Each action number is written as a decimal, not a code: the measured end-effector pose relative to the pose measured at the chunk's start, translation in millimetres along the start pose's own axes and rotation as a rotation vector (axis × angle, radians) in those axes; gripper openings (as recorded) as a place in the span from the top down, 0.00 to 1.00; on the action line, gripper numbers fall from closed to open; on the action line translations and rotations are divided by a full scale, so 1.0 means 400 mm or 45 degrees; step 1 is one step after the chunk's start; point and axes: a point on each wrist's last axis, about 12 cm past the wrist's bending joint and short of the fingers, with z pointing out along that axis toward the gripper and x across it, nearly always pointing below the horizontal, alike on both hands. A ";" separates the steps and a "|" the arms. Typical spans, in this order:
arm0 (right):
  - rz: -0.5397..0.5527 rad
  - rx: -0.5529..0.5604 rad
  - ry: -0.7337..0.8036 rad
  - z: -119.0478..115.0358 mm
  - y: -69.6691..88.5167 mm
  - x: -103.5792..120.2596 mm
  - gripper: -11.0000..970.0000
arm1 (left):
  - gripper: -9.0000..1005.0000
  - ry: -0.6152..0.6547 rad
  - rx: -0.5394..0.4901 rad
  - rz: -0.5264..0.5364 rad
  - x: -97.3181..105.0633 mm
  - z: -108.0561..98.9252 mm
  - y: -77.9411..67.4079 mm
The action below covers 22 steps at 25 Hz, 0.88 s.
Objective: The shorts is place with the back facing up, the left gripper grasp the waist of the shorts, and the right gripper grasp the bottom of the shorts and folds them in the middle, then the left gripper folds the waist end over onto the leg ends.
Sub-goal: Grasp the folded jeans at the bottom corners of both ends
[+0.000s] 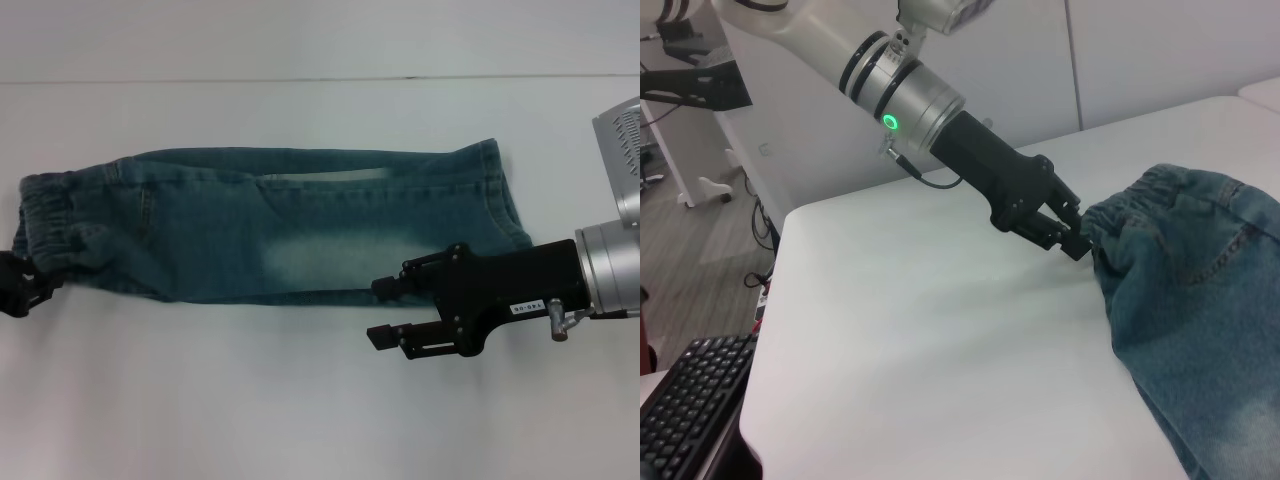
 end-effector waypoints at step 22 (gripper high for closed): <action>0.022 -0.007 0.007 0.015 -0.001 0.006 0.38 | 0.88 -0.044 -0.049 0.003 -0.008 -0.018 0.009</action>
